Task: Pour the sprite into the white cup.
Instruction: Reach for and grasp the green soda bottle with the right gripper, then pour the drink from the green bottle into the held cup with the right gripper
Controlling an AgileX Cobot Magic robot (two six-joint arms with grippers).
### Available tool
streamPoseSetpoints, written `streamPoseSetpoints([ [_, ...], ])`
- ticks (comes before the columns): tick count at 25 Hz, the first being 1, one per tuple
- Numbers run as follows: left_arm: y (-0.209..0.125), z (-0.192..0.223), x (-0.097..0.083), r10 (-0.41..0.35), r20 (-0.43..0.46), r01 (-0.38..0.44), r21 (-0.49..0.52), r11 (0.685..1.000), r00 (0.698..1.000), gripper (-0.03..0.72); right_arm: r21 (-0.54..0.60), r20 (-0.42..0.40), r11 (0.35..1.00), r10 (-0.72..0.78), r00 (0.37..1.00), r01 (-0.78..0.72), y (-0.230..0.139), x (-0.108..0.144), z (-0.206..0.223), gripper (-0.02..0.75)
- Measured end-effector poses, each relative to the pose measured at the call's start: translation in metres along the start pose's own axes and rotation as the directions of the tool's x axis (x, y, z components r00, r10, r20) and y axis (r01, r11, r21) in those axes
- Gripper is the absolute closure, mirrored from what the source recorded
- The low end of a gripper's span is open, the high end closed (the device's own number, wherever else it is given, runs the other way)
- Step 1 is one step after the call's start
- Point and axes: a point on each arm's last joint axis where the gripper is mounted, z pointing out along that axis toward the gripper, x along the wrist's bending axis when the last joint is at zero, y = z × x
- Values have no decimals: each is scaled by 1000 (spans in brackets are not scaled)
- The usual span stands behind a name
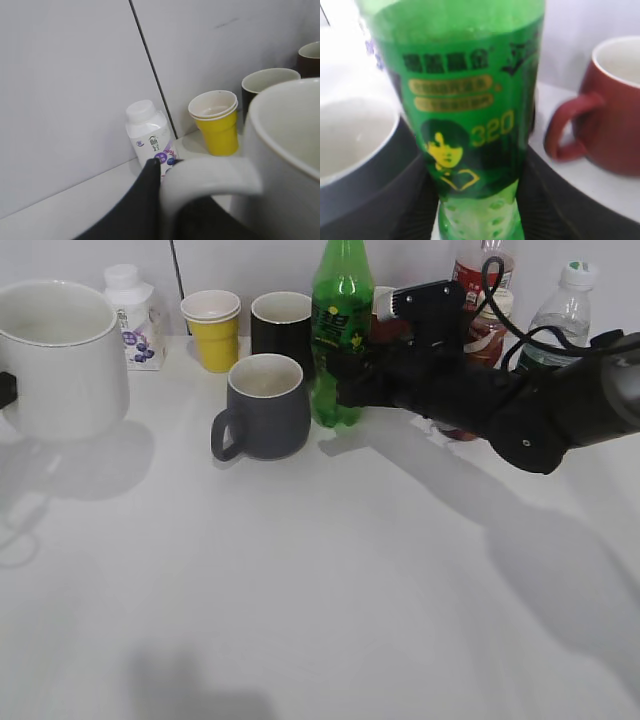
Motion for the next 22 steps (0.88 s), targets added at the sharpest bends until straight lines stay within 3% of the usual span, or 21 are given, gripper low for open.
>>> streamPoseSetpoints([
  [6, 8, -5, -1, 36, 10, -36, -24, 999, 999, 650, 52, 19, 999, -12, 1000, 11, 13, 5, -19, 405],
  [9, 9, -8, -8, 48, 32, -48, 11, 999, 998, 650, 90, 32, 995, -49, 998, 46, 26, 8, -31, 405],
  [12, 9, -7, -24, 61, 97, -67, 63, 996, 993, 650, 66, 10, 991, -120, 993, 119, 47, 14, -44, 405],
  [17, 17, -7, -58, 80, 228, -88, 27, 996, 970, 650, -23, -16, 963, -268, 963, 268, 98, 28, -72, 405],
  [22, 24, -9, -78, 13, 279, -19, 19, 1000, 960, 650, -98, -56, 879, -473, 879, 467, 132, 44, -100, 405],
])
